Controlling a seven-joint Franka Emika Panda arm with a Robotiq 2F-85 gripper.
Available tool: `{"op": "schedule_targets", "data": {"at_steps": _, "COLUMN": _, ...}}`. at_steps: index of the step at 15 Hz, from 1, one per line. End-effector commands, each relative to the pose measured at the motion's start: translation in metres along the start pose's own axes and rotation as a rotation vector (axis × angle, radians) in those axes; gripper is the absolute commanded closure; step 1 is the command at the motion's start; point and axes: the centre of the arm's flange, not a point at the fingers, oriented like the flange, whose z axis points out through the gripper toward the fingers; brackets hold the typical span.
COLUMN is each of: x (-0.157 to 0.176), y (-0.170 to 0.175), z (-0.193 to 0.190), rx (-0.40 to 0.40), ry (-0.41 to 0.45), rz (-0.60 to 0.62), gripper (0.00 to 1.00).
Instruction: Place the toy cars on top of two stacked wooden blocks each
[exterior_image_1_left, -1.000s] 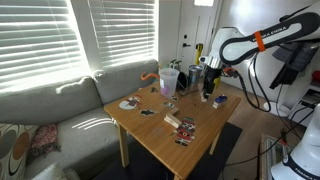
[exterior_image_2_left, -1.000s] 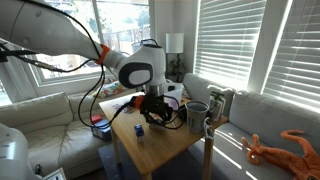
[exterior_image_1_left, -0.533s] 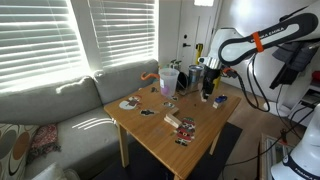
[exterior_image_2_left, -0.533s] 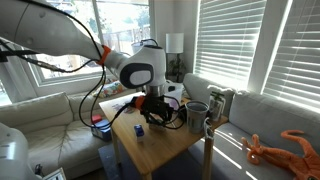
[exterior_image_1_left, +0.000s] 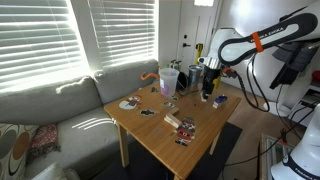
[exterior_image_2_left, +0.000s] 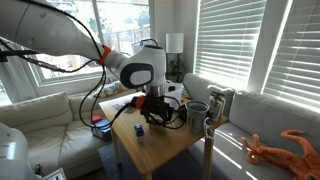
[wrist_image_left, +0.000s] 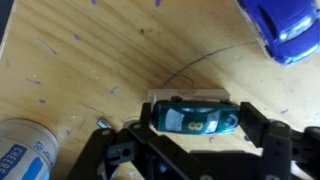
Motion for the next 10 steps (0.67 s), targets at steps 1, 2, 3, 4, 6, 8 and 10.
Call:
{"op": "schedule_targets", "data": {"at_steps": 1, "x": -0.0008, "y": 0.0068, "z": 0.0002, "rx": 0.002, "ry": -0.017, "rz": -0.014, "gripper": 0.39}}
{"op": "schedule_targets", "data": {"at_steps": 2, "x": -0.0015, "y": 0.0072, "z": 0.0000, "rx": 0.002, "ry": -0.017, "rz": -0.014, "gripper": 0.39}}
{"op": "schedule_targets", "data": {"at_steps": 3, "x": -0.0019, "y": 0.0076, "z": -0.0001, "rx": 0.002, "ry": -0.016, "rz": -0.013, "gripper": 0.39}}
{"op": "schedule_targets", "data": {"at_steps": 4, "x": -0.0022, "y": 0.0080, "z": -0.0001, "rx": 0.002, "ry": -0.016, "rz": -0.013, "gripper": 0.39}}
{"op": "schedule_targets", "data": {"at_steps": 6, "x": -0.0027, "y": 0.0088, "z": 0.0001, "rx": 0.003, "ry": -0.015, "rz": -0.011, "gripper": 0.39}}
{"op": "schedule_targets", "data": {"at_steps": 8, "x": -0.0022, "y": 0.0091, "z": 0.0006, "rx": 0.003, "ry": -0.016, "rz": -0.012, "gripper": 0.39}}
{"op": "schedule_targets", "data": {"at_steps": 10, "x": -0.0016, "y": 0.0095, "z": 0.0013, "rx": 0.005, "ry": -0.019, "rz": -0.011, "gripper": 0.39}}
